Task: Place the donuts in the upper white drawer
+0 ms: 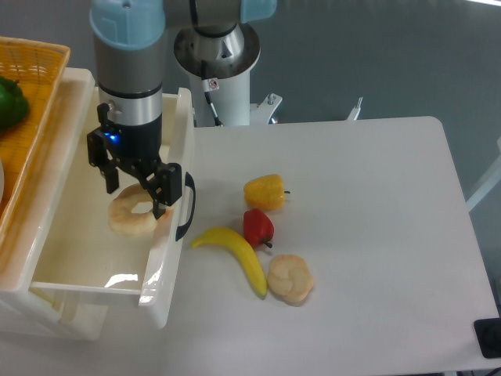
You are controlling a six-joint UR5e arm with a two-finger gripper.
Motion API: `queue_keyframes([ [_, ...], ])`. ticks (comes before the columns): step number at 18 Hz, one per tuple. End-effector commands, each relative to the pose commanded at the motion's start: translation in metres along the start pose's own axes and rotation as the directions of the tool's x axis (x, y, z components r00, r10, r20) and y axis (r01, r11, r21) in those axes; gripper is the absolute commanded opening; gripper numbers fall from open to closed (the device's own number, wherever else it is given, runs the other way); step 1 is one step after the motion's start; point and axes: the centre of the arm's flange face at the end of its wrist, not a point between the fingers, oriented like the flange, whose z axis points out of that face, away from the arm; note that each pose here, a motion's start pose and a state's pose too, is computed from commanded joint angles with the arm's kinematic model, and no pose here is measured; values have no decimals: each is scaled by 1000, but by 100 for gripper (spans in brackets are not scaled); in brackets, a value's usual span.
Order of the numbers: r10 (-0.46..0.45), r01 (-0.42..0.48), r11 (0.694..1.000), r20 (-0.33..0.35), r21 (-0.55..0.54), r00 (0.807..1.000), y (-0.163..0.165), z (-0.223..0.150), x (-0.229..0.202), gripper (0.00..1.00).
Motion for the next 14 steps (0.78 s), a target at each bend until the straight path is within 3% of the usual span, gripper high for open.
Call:
queue_keyframes([
  [10,23,-23,1000,-17,7,1000,-7,6,15,100],
  [14,12,-11,1000,29,-23,1000,-2,4,6,100],
])
